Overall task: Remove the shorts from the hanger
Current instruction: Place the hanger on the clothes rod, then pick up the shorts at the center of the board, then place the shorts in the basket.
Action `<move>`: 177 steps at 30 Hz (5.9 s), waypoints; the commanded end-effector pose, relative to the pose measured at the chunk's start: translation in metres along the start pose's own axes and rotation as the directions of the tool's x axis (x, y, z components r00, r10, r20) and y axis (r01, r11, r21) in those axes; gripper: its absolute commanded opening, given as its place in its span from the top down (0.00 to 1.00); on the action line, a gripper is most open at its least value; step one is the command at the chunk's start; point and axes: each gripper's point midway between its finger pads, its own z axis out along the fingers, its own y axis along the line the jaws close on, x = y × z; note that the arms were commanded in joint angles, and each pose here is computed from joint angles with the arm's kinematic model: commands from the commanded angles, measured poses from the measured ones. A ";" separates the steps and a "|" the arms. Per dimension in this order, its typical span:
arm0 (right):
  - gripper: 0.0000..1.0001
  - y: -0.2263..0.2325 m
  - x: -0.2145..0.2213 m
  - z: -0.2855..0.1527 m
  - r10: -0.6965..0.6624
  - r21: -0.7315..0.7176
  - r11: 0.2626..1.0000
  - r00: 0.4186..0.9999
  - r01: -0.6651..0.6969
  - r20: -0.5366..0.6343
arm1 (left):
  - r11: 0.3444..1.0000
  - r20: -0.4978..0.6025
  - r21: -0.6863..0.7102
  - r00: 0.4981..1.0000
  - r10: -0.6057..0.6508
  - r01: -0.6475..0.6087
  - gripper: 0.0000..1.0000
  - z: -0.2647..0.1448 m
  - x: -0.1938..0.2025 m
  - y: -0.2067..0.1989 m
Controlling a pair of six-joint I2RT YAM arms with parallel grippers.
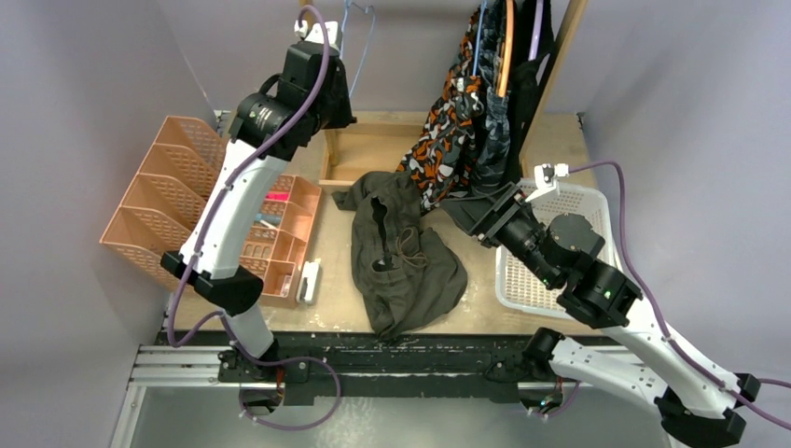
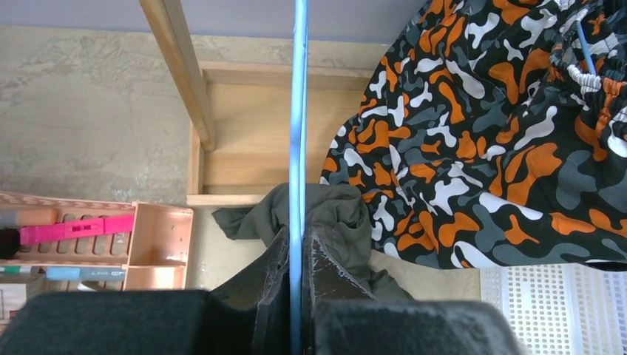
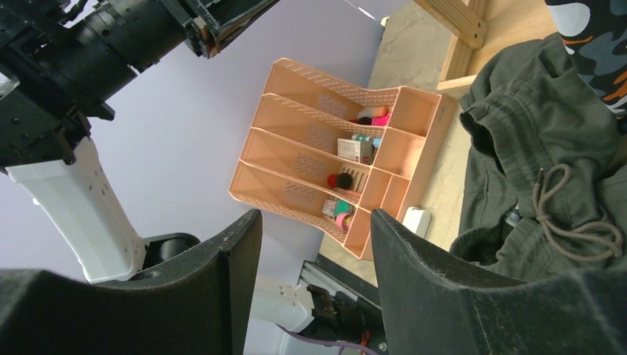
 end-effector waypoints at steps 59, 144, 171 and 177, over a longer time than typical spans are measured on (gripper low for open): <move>0.05 -0.202 0.244 0.071 -0.304 0.369 0.662 0.684 0.652 -0.663 | 0.928 -0.167 -0.122 0.914 -0.370 0.353 0.22 -0.097 0.237 0.118; 1.00 -0.023 -0.079 -0.069 -0.491 0.442 0.795 0.869 0.415 0.067 | 0.883 -0.204 -0.059 0.861 -0.466 0.465 0.29 -0.085 0.251 0.099; 0.99 -0.072 -0.156 -0.077 -0.799 0.800 0.360 0.601 0.481 -0.002 | 0.868 -0.241 -0.015 0.840 -0.486 0.497 0.30 -0.079 0.254 0.085; 1.00 -0.135 -0.195 -0.065 -0.769 0.845 0.287 0.634 0.451 -0.077 | 0.867 -0.237 0.001 0.842 -0.484 0.499 0.31 -0.085 0.249 0.084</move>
